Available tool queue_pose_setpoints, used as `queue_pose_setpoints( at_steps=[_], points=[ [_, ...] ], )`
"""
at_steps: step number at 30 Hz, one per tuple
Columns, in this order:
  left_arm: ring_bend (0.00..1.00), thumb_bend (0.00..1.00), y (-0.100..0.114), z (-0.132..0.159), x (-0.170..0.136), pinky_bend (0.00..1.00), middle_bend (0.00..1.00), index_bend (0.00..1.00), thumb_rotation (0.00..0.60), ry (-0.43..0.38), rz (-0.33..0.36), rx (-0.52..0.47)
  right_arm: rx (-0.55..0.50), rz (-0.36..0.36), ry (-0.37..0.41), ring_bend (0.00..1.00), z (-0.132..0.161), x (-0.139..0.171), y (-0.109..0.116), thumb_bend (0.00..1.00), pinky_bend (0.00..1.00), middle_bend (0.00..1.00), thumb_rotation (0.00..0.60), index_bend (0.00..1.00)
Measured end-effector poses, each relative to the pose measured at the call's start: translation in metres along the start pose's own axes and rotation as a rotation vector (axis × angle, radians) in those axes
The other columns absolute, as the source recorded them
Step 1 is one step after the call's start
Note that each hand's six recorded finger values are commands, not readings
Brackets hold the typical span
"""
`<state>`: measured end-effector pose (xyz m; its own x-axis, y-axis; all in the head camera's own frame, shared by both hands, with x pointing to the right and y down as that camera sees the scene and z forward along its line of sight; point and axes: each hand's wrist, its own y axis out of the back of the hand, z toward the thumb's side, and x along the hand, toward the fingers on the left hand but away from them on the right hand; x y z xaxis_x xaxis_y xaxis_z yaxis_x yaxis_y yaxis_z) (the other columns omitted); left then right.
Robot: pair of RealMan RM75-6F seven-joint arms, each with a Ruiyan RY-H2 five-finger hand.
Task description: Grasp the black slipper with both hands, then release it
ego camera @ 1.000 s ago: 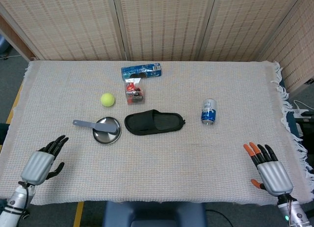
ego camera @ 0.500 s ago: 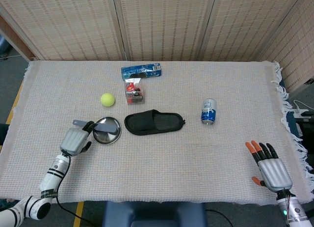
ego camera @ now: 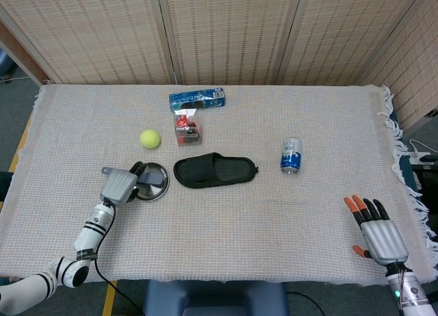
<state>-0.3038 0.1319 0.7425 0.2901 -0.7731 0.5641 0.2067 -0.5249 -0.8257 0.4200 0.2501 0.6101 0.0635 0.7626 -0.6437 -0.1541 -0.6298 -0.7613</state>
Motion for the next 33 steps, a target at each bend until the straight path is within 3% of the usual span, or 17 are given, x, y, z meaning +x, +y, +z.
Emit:
queue_pose_setpoints(
  at_steps=[13, 21, 33],
  points=[
    [0.82, 0.39, -0.011, 0.003, 0.013, 1.0, 0.21, 0.23, 0.6, -0.006, -0.035, 0.06, 0.002, 0.022, -0.006, 0.0, 0.0, 0.001, -0.003, 0.05, 0.0, 0.0, 0.6, 0.0],
    [0.82, 0.39, -0.009, 0.004, 0.016, 1.0, 0.34, 0.29, 0.6, -0.005, -0.018, 0.063, 0.003, 0.035, -0.009, 0.0, 0.0, -0.001, -0.005, 0.05, 0.0, 0.0, 0.6, 0.0],
    [0.82, 0.39, -0.006, 0.005, 0.017, 1.0, 0.43, 0.38, 0.6, -0.008, -0.003, 0.068, 0.008, 0.044, -0.007, 0.0, 0.002, -0.001, -0.007, 0.05, 0.0, 0.0, 0.6, 0.0]
  ],
)
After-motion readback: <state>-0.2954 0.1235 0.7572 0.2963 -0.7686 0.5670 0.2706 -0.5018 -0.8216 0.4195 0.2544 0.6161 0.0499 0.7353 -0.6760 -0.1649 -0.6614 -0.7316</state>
